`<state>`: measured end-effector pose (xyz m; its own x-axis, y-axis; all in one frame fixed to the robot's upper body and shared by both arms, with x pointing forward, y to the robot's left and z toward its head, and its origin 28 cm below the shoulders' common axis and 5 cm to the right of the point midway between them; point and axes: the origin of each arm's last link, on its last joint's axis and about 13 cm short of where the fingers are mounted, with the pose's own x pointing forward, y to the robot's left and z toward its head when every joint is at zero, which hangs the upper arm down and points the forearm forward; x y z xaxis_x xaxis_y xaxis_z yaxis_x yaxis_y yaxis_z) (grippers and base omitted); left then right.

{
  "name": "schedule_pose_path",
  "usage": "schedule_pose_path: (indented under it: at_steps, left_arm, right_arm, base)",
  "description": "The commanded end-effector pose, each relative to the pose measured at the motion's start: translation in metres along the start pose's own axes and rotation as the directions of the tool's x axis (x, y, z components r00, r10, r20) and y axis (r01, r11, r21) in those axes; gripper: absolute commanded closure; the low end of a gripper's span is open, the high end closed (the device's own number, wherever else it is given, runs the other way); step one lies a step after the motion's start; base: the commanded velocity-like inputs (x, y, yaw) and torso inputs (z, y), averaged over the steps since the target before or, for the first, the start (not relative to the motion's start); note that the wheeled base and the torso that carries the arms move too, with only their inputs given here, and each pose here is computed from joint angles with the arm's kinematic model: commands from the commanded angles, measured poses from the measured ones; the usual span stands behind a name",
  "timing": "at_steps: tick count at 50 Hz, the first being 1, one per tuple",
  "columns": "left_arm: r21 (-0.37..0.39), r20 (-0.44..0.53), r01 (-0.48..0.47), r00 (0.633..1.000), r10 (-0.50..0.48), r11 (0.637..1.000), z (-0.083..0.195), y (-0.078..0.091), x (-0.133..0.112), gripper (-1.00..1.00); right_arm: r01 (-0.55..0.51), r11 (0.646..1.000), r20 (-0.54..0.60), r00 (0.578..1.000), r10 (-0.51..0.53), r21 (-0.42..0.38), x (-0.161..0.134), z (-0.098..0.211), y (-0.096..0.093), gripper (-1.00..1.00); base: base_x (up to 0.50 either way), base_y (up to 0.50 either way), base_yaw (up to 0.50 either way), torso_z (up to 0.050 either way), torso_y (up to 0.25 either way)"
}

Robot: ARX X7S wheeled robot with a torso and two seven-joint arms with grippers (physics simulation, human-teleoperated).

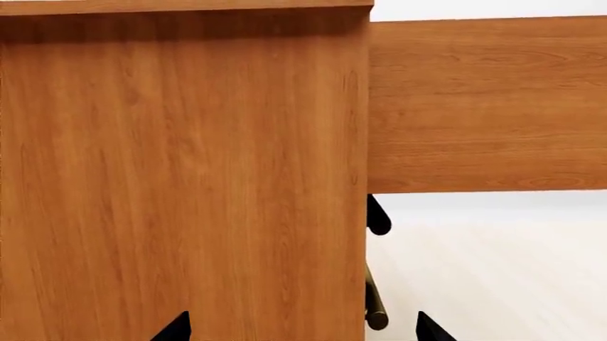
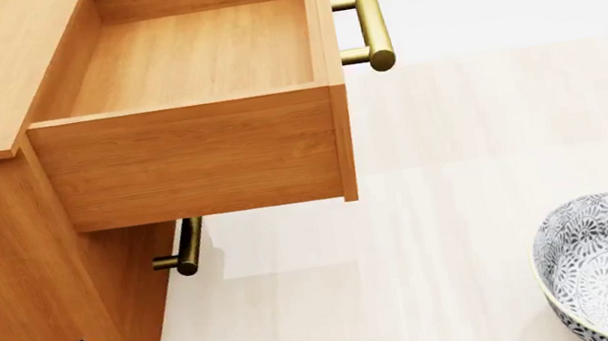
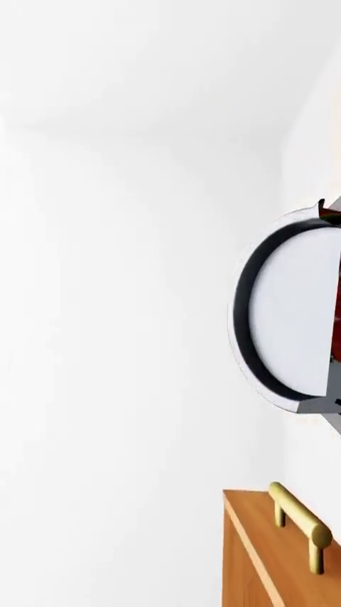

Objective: Put the ketchup in the top drawer of the cabinet.

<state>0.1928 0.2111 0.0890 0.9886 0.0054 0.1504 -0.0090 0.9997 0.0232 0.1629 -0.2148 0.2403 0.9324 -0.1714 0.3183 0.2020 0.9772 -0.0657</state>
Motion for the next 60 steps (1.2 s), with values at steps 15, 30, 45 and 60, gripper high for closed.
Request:
schedule_pose_path:
  at_steps: [15,30,45,60]
  left_arm:
    - [0.001,-0.001,-0.005,1.000,0.005,1.000,-0.002,0.001,0.000,-1.00]
    - [0.003,0.001,-0.008,1.000,0.008,1.000,-0.002,0.000,-0.001,-1.00]
    - [-0.004,-0.002,-0.009,1.000,0.009,1.000,-0.004,0.001,-0.002,-1.00]
    - [-0.008,0.004,-0.015,1.000,0.015,1.000,-0.002,0.001,-0.003,-1.00]
  right_arm:
    - [-0.059,0.997,0.135,0.989,0.066,-0.055,0.047,0.050,0.017,1.00]
    - [-0.095,0.993,0.178,0.978,0.106,-0.069,0.071,0.074,0.030,1.00]
    - [-0.155,0.987,0.207,0.965,0.159,-0.036,0.104,0.092,0.049,1.00]
    - [-0.216,0.976,0.184,0.959,0.217,-0.027,0.135,0.097,0.069,1.00]
  base:
    - [0.00,0.00,0.00,0.000,0.000]
    - [0.00,0.00,0.00,0.000,0.000]
    - [0.00,0.00,0.00,0.000,0.001]
    - [0.00,0.00,0.00,0.000,0.000]
